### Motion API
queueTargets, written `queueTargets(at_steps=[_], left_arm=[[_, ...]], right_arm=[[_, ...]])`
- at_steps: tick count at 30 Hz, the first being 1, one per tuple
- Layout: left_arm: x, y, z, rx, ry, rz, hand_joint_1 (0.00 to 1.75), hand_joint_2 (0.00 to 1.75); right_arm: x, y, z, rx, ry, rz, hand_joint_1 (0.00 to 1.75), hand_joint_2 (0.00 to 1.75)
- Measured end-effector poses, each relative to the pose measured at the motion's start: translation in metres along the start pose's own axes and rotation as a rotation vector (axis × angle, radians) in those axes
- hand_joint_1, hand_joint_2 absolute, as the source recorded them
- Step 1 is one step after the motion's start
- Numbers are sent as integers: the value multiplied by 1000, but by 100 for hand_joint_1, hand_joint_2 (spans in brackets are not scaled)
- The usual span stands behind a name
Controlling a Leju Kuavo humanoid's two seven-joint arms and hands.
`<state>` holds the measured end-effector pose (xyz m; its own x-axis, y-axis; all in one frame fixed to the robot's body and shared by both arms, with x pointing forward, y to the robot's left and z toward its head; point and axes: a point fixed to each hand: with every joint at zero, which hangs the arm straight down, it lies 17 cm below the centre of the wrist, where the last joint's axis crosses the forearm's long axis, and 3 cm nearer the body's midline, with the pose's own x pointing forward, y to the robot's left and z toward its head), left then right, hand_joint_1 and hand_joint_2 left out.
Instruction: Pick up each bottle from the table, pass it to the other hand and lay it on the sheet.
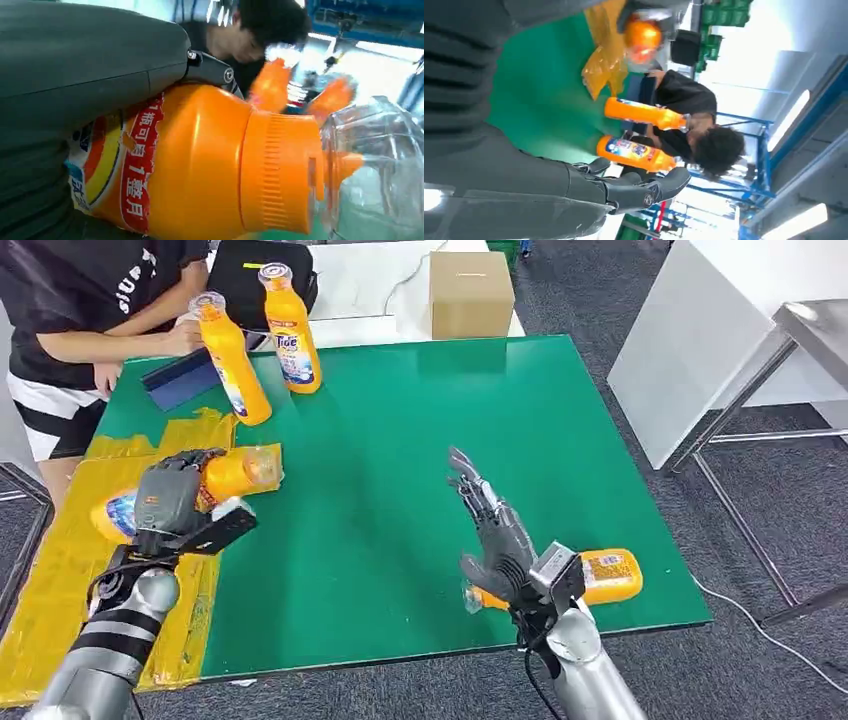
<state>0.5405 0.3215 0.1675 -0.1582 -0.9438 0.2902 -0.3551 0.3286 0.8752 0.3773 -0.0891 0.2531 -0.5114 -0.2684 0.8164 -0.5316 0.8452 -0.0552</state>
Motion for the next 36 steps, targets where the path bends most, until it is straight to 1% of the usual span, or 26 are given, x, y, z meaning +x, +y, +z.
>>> queueTargets(at_steps=[2, 6, 8, 12, 18, 19, 20, 24, 29, 36], left_arm=[[-11, -20, 5, -60, 6, -67, 175, 175], [-31, -55, 20, -161, 64, -68, 175, 175], [-35, -66, 27, -192, 80, -65, 175, 175], [-40, -78, 35, -232, 97, -60, 175, 175], [-37, -90, 37, -272, 114, 60, 175, 175], [-37, -90, 37, -271, 121, 89, 93, 175], [-37, -90, 36, -267, 133, 119, 0, 175], [-36, -95, 39, -256, 177, 198, 0, 175], [-30, -83, 36, -143, 187, 297, 0, 175], [-24, -80, 36, -98, 204, 368, 0, 175]], right_arm=[[1, 1, 0, 4, -3, -16, 0, 175], [2, 2, -1, 10, -5, -24, 0, 175], [2, 2, -1, 10, -6, -25, 0, 175], [2, 2, -1, 10, -6, -25, 0, 175], [1, 1, -1, 3, 1, -38, 0, 175], [0, 0, -1, 2, 3, -38, 0, 175], [-1, 0, 0, 1, 6, -39, 0, 175], [-6, -1, -1, -1, 24, -37, 0, 175], [-14, -2, 1, -8, 51, -39, 0, 175], [-26, -2, 5, -17, 84, -41, 0, 175]])
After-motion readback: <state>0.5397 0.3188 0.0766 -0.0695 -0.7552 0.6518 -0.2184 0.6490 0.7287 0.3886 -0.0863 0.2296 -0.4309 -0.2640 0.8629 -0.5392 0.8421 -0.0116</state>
